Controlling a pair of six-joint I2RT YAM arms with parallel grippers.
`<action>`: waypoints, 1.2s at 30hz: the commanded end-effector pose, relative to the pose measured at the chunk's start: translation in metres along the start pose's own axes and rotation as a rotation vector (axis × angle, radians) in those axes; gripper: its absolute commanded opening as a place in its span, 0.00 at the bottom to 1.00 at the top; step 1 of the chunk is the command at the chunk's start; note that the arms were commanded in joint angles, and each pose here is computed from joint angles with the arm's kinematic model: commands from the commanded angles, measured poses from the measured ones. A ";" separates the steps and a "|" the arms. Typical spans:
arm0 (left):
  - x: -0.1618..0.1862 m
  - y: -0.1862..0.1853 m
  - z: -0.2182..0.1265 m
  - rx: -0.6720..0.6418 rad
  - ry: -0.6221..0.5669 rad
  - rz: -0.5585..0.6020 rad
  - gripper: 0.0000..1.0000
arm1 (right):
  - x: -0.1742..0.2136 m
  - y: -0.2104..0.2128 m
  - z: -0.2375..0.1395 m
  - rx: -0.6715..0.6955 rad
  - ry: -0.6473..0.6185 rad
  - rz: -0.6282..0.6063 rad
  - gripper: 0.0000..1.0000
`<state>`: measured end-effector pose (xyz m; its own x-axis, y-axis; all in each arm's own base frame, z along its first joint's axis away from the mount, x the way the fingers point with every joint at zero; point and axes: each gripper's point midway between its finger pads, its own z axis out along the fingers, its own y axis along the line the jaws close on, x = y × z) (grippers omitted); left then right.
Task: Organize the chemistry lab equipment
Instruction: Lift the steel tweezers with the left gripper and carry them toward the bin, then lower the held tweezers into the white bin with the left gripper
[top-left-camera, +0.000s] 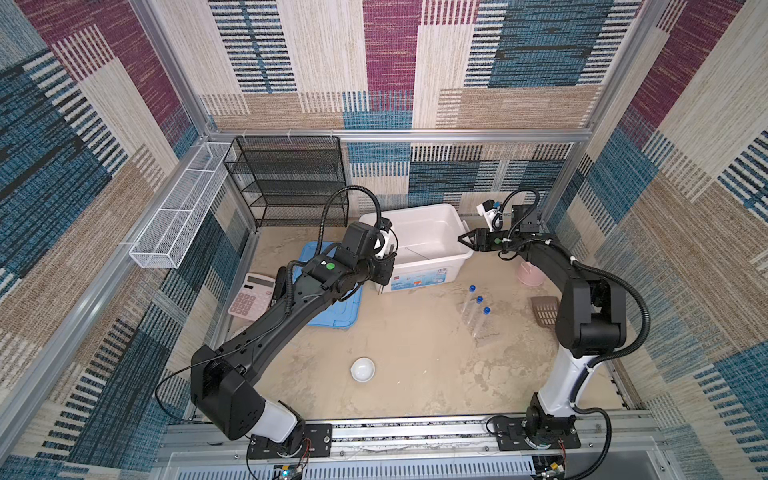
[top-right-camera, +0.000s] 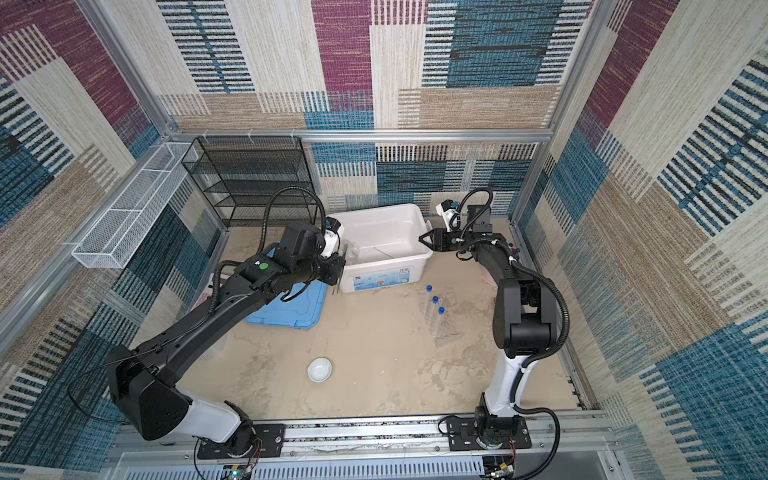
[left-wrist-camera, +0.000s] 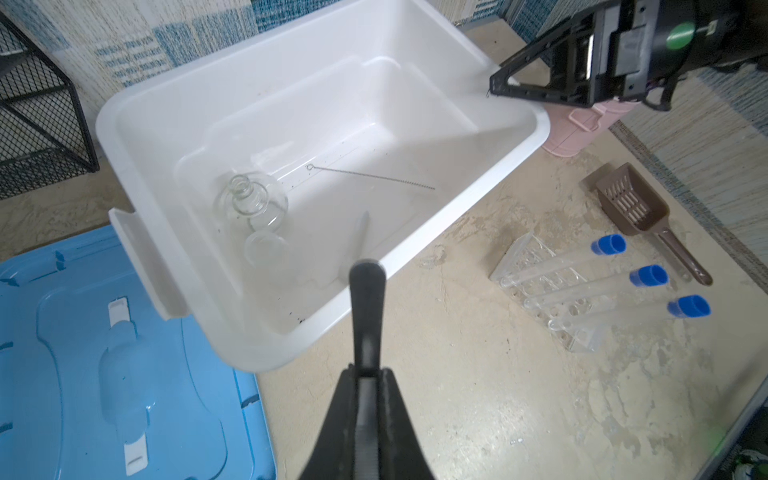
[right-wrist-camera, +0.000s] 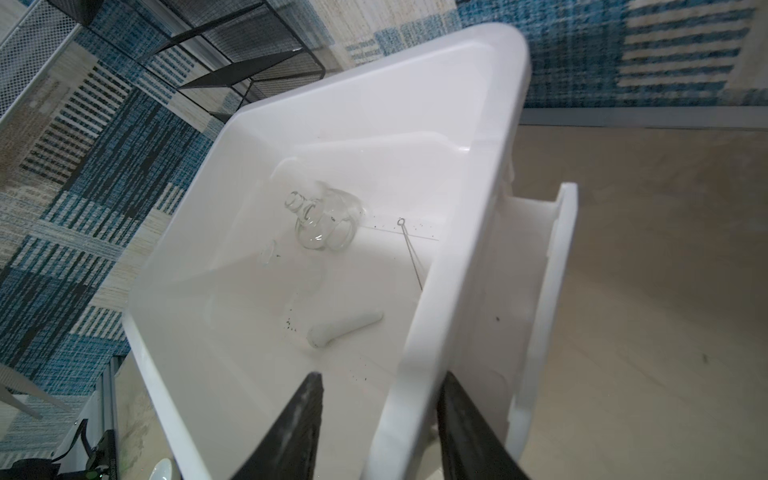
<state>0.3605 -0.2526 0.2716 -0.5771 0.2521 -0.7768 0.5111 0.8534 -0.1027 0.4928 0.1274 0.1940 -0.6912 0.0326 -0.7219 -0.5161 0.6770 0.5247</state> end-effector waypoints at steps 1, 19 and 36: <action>-0.017 -0.004 0.000 0.028 -0.045 0.031 0.08 | 0.001 0.014 0.004 -0.056 0.003 -0.003 0.47; -0.074 0.016 0.050 0.083 -0.105 -0.027 0.09 | 0.011 0.008 0.001 0.015 0.015 0.016 0.46; -0.100 0.015 0.163 0.339 -0.063 -0.301 0.08 | 0.014 0.004 -0.006 0.074 0.025 -0.004 0.44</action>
<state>0.5281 -0.3246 0.2402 -0.6701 0.0327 -0.7416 0.5074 0.7494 -0.4254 0.4773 0.1291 0.1868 -0.7087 0.0170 -0.7053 -0.4846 0.7149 0.5042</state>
